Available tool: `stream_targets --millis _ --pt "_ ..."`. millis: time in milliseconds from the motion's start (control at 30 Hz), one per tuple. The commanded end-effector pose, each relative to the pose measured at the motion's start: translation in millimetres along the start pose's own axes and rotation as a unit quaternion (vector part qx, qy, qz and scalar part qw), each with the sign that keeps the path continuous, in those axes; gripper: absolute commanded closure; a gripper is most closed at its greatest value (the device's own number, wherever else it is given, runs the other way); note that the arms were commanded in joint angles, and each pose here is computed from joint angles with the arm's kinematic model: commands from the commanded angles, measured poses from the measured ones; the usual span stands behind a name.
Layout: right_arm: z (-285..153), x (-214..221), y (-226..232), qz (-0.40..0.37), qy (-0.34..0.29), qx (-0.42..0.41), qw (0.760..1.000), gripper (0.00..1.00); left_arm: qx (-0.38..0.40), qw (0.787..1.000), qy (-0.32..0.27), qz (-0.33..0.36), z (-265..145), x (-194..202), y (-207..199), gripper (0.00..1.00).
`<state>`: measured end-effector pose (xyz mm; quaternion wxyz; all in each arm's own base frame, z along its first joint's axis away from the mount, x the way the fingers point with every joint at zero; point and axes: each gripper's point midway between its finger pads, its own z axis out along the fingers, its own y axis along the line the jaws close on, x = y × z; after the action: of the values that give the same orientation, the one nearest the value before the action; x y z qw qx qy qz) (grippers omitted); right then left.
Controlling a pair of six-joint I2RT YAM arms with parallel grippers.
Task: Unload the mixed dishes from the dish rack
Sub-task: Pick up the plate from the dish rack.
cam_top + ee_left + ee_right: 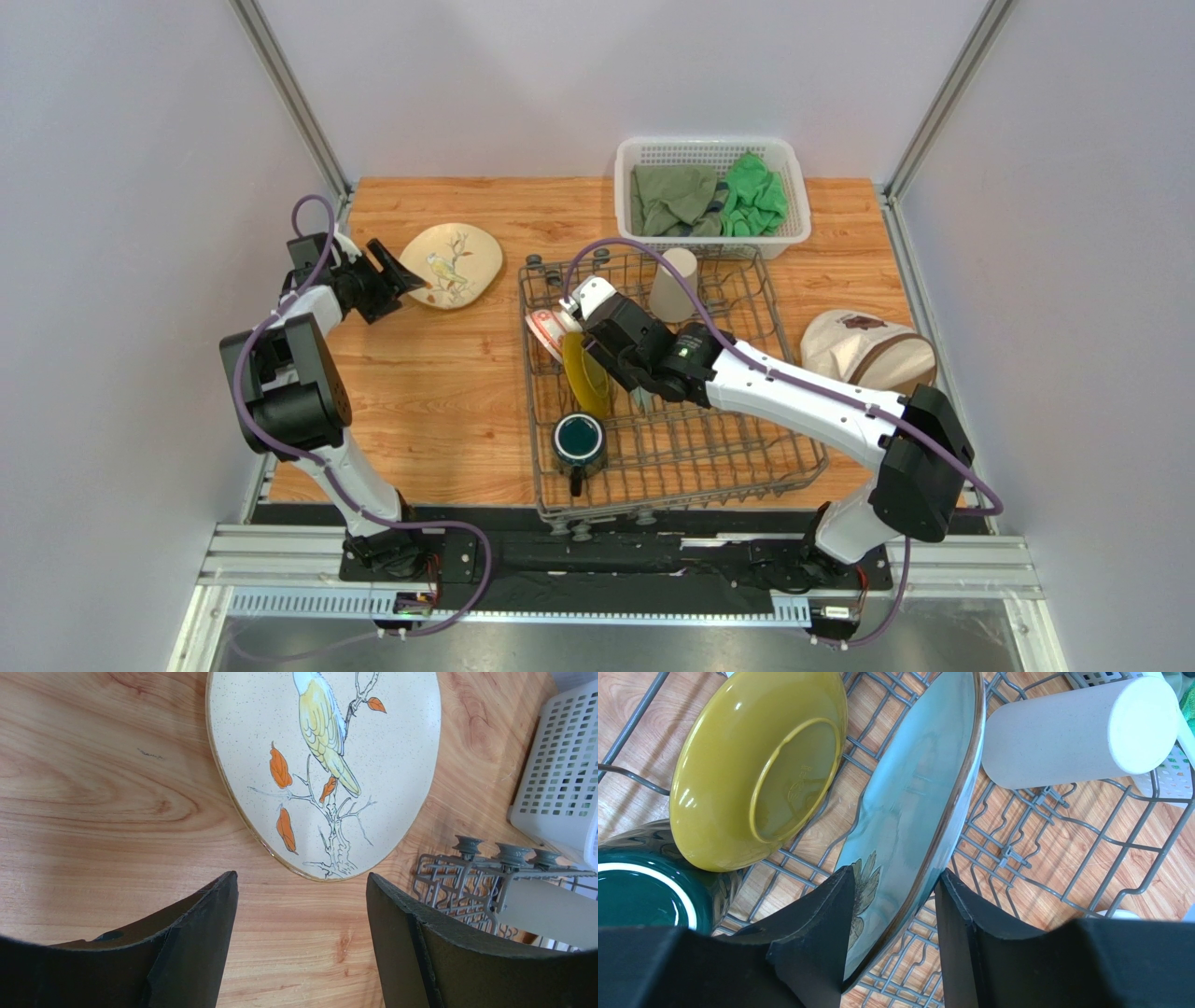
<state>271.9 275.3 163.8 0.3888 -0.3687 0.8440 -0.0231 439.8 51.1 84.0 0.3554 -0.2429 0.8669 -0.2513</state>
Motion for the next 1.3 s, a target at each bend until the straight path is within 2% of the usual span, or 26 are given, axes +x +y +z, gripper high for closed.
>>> stream_targets --millis 0,333,1267 --pt "-4.0 0.4 -7.7 -0.025 0.014 0.009 1.000 0.63 0.018 0.999 -0.022 0.019 -10.3 -17.0 -13.6 0.25" --pt "1.2 -2.0 -16.7 -0.038 0.035 0.041 0.998 0.74 0.017 0.999 -0.024 0.020 -11.7 -18.9 -14.2 0.25" --pt "3.5 -39.8 -49.5 -0.051 0.028 0.102 0.993 0.96 0.021 0.999 -0.030 0.028 -16.4 -24.0 -20.2 0.25"
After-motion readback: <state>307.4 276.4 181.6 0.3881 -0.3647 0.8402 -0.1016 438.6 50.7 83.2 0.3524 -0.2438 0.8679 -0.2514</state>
